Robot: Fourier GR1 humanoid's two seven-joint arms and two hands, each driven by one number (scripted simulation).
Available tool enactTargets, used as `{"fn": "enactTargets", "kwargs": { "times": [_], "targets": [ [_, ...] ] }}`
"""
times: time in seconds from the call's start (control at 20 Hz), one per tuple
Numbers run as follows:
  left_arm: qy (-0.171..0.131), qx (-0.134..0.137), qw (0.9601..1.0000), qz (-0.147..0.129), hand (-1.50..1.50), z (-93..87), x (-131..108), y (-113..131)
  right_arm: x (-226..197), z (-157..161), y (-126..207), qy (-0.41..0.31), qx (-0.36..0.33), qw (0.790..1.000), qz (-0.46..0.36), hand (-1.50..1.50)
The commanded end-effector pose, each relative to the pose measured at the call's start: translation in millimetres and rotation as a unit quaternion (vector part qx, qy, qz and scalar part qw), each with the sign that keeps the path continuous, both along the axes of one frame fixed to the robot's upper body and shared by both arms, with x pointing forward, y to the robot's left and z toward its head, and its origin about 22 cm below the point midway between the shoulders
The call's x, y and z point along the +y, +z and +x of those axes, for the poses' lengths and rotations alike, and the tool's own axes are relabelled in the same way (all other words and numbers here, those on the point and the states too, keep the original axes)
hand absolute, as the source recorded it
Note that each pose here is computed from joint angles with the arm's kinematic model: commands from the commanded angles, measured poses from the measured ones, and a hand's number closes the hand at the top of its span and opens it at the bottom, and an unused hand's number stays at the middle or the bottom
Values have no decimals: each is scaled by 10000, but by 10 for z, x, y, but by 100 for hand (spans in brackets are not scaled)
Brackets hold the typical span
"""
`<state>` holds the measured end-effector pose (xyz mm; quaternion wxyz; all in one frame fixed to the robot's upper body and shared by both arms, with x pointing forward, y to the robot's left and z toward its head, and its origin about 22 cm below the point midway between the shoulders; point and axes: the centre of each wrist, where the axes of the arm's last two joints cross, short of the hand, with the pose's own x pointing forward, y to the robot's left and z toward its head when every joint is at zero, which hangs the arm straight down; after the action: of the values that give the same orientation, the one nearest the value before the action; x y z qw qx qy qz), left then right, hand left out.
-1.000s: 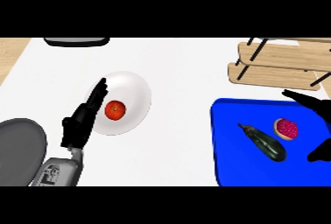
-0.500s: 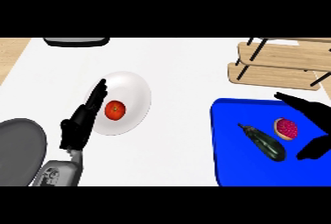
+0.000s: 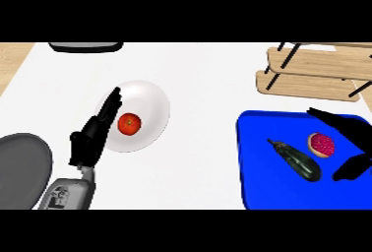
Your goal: Pick the cupcake from the tray and place it in the tiered shelf
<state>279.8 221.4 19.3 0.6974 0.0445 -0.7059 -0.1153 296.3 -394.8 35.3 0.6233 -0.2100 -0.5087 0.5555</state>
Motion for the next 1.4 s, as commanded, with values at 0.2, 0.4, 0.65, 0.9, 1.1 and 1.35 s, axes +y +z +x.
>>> {"fn": "enactTargets", "kwargs": {
  "times": [0.2, 0.4, 0.65, 0.9, 1.1, 1.35],
  "targets": [
    [31, -63, 10000, 21, 0, 51, 88, -102, -98, -7, -35, 98, 149, 9997, -170, -150],
    [-80, 7, 10000, 45, 0, 101, -114, 27, 68, 30, -223, 382, 101, 9983, -438, 150],
    [-1, -40, 10000, 37, 0, -120, -47, 27, -29, 22, -215, 559, -261, 9971, -440, 150],
    [107, 27, 9999, -28, 0, 19, 104, -40, 572, -77, -198, 110, -444, 9988, -166, 150],
    [173, 66, 9998, 87, 0, -17, 82, -115, 1329, -15, -396, -1221, -345, 9919, 36, 150],
    [78, 4, 9999, 78, 0, 24, 78, -106, 2079, -67, -191, -2082, -669, 9743, 540, 150]
  ]
}}
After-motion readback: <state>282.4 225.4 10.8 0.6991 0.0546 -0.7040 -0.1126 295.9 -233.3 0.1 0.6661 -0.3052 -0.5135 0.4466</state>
